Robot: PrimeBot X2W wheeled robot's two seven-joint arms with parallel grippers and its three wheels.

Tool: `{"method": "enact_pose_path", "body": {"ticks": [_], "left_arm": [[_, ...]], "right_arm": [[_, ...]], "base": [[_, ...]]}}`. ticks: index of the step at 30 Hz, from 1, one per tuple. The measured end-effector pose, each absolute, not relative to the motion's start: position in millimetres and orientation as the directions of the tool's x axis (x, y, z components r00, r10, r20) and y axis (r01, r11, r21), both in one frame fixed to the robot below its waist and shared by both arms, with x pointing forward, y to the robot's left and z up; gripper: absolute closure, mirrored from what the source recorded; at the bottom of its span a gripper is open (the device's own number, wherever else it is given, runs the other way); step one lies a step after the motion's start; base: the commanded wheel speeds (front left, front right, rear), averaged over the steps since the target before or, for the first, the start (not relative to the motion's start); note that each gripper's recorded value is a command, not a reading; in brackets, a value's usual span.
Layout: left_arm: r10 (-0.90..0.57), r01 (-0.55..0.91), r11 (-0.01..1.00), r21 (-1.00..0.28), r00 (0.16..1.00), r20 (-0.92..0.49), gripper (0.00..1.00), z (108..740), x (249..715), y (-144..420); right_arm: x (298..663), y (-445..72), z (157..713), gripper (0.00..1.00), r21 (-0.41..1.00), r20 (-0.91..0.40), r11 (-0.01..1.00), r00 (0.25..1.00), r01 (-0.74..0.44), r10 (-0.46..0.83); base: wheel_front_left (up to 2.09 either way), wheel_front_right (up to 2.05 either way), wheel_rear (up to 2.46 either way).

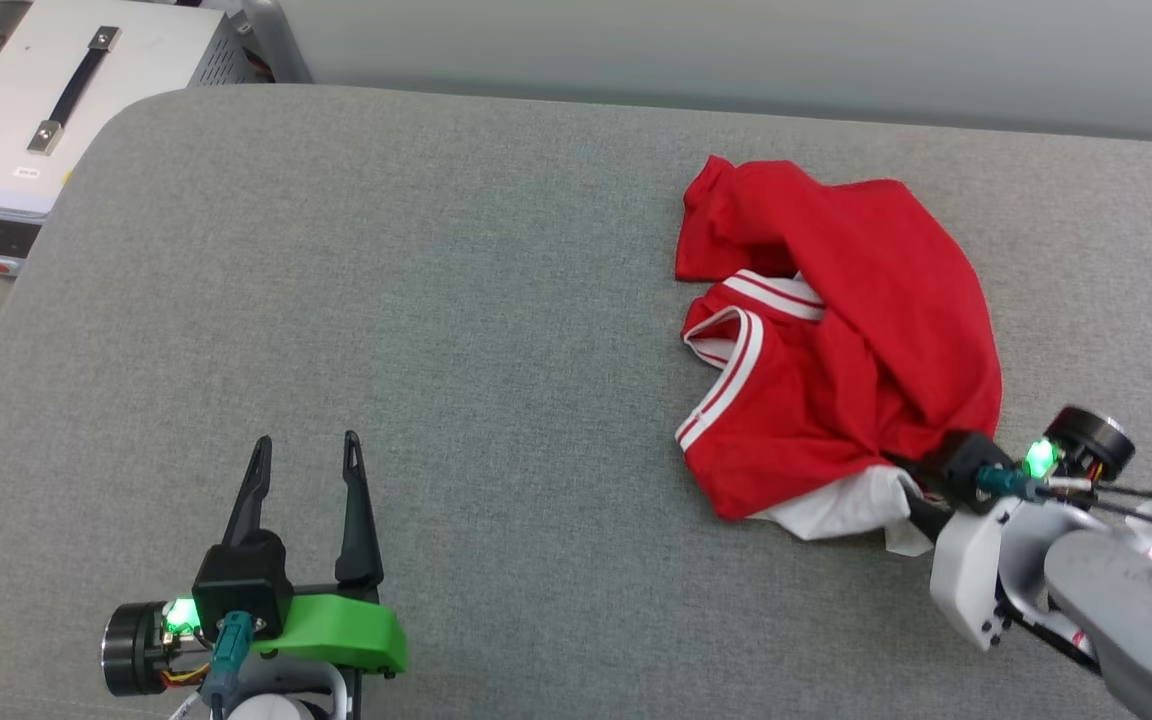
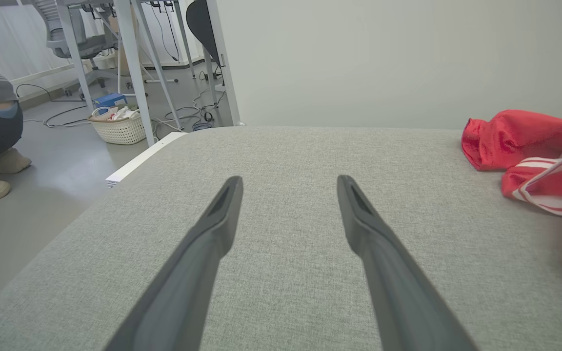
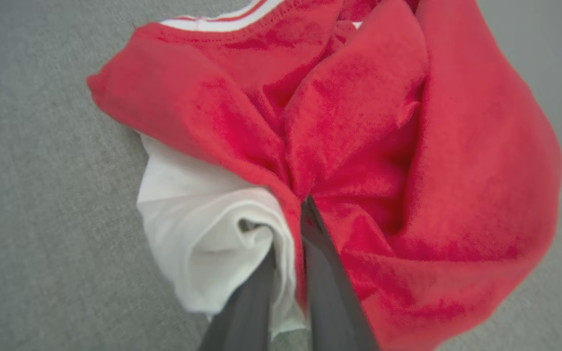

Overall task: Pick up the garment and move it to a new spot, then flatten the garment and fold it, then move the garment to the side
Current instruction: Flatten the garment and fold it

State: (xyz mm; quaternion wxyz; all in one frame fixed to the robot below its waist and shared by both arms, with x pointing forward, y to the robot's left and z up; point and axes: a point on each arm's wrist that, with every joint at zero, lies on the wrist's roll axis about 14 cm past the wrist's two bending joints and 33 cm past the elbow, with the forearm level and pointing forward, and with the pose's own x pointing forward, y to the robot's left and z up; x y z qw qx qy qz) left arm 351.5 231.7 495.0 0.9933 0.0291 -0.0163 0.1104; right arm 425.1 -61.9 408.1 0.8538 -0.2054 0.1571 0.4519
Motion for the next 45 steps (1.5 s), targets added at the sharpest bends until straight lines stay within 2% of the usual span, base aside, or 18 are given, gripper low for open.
{"method": "enact_pose_path", "body": {"ticks": [7, 8, 9, 10, 16, 21, 26, 29, 33, 37, 42, 45], "left_arm": [[0.212, -0.214, 0.976, 0.045, 0.976, 0.048, 0.00, 498, 343, 230], [0.210, -0.212, 0.976, 0.045, 0.976, 0.050, 0.00, 498, 342, 229], [0.208, -0.210, 0.977, 0.045, 0.977, 0.052, 0.00, 499, 341, 229], [0.205, -0.207, 0.977, 0.044, 0.977, 0.054, 0.00, 500, 341, 228], [0.187, -0.190, 0.981, 0.044, 0.980, 0.068, 0.00, 504, 337, 223], [0.170, -0.173, 0.984, 0.047, 0.982, 0.078, 0.00, 506, 335, 220], [0.156, -0.160, 0.986, 0.048, 0.984, 0.084, 0.00, 508, 335, 216], [0.145, -0.150, 0.987, 0.050, 0.986, 0.082, 0.00, 507, 336, 214], [0.142, -0.146, 0.988, 0.053, 0.987, 0.074, 0.00, 505, 337, 213], [0.140, -0.143, 0.988, 0.055, 0.988, 0.061, 0.00, 501, 339, 213], [0.140, -0.142, 0.988, 0.058, 0.989, 0.040, 0.00, 495, 341, 213], [0.143, -0.144, 0.988, 0.060, 0.989, 0.032, 0.00, 492, 344, 214]], "right_arm": [[383, -82, 383, 1.00, -0.140, -0.497, 0.569, 0.555, -0.810, 0.667], [381, -83, 384, 0.93, -0.133, -0.491, 0.586, 0.567, -0.799, 0.662], [381, -85, 385, 0.26, -0.127, -0.483, 0.601, 0.578, -0.789, 0.657], [381, -86, 388, 0.00, -0.119, -0.468, 0.622, 0.597, -0.774, 0.652], [393, -99, 427, 0.00, -0.124, -0.330, 0.715, 0.708, -0.688, 0.624], [404, -118, 480, 0.00, -0.160, -0.161, 0.774, 0.790, -0.612, 0.591], [404, -121, 545, 0.00, -0.213, -0.033, 0.795, 0.817, -0.568, 0.575], [393, -106, 543, 0.00, -0.219, -0.108, 0.752, 0.781, -0.622, 0.615], [363, -91, 508, 0.00, -0.153, -0.354, 0.660, 0.665, -0.735, 0.658], [348, -88, 489, 0.00, -0.113, -0.521, 0.592, 0.555, -0.798, 0.649], [328, -85, 459, 0.00, -0.075, -0.685, 0.497, 0.407, -0.865, 0.605], [323, -82, 445, 0.00, -0.052, -0.733, 0.457, 0.345, -0.888, 0.586]], "base": [[0.00, 0.00, 0.00], [0.00, 0.00, 0.00], [0.00, 0.00, 0.00], [0.00, 0.00, 0.00], [0.00, 0.00, 0.00], [0.00, 0.00, 0.00], [0.00, 0.00, 0.00], [0.00, 0.00, 0.00], [0.00, 0.00, 0.00], [0.00, 0.00, 0.00], [0.00, 0.00, 0.00], [0.00, 0.00, 0.00]]}}
